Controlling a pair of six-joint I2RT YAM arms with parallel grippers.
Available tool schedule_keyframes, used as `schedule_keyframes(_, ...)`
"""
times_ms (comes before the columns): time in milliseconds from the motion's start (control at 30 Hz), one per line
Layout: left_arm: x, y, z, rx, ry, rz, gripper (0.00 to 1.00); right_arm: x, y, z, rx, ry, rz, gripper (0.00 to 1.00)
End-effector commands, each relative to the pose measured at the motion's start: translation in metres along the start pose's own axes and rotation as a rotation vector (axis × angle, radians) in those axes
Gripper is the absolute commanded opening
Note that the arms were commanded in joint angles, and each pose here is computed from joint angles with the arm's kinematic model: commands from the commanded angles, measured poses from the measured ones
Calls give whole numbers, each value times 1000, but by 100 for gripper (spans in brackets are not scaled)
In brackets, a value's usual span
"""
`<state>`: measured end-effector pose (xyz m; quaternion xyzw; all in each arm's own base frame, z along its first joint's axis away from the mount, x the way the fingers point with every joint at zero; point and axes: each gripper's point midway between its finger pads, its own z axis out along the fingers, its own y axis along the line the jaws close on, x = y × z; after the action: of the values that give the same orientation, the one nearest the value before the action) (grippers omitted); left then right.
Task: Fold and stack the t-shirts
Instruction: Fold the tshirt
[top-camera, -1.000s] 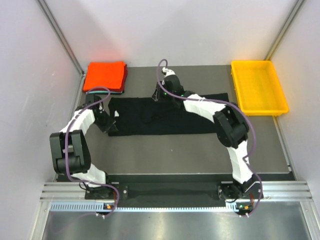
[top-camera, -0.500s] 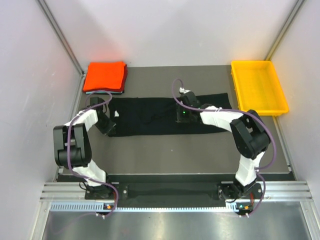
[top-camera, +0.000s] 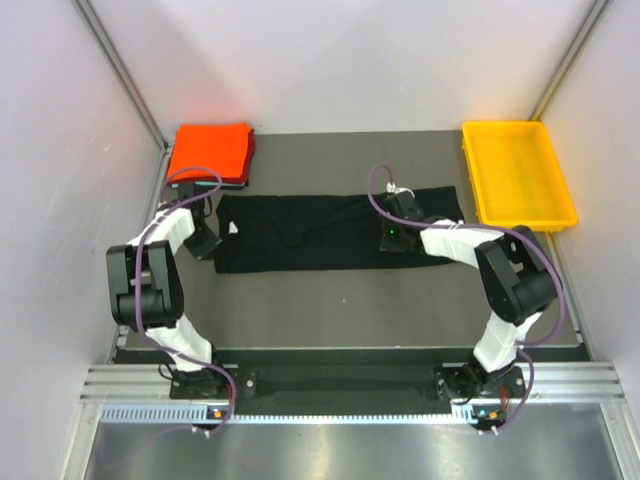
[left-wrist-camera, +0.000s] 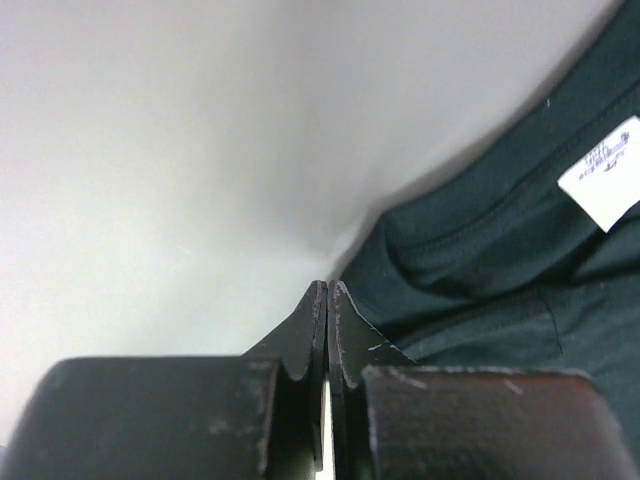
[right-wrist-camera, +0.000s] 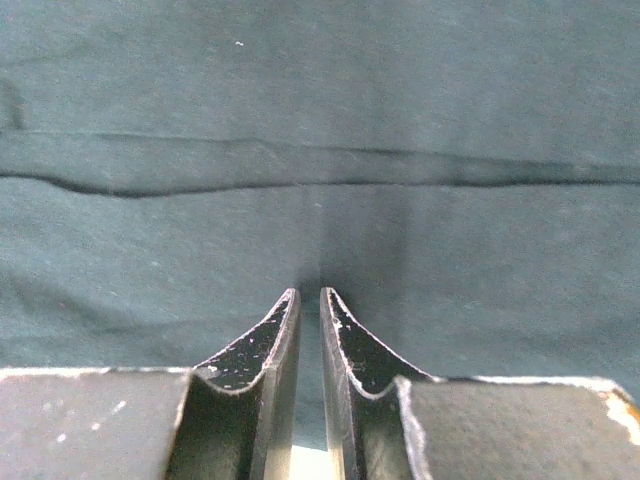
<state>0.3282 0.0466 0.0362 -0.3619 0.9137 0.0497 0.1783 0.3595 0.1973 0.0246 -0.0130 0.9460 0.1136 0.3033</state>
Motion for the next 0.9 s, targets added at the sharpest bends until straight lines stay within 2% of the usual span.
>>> schedule_keyframes(0,-12,8,-3,-64,-22,22,0,6,-29,-9,78,1,-5,15)
schedule_keyframes(133,-18,4,-18,-33,-40,33,1,-8,-14,-25,4,-39,5,17)
schedule_keyframes(333,-11,-2,-31,43,-22,66,25,-25,-3,-41,-30,-67,24,24)
schedule_keyframes(433,2,-5,-22,66,34,52,32,-31,-14,-43,-1,-72,43,25)
schedule_keyframes(533,13,-7,-11,74,81,27,35,-34,-35,-48,39,-77,63,25)
schedule_keyframes(800,16,2,10,2,83,14,35,-36,-119,-60,238,-99,180,24)
schedule_keyframes(833,19,0,12,10,94,12,32,-35,-136,-60,269,-96,213,24)
schedule_keyframes(867,23,-3,16,18,114,4,23,-33,-144,-60,284,-95,234,25)
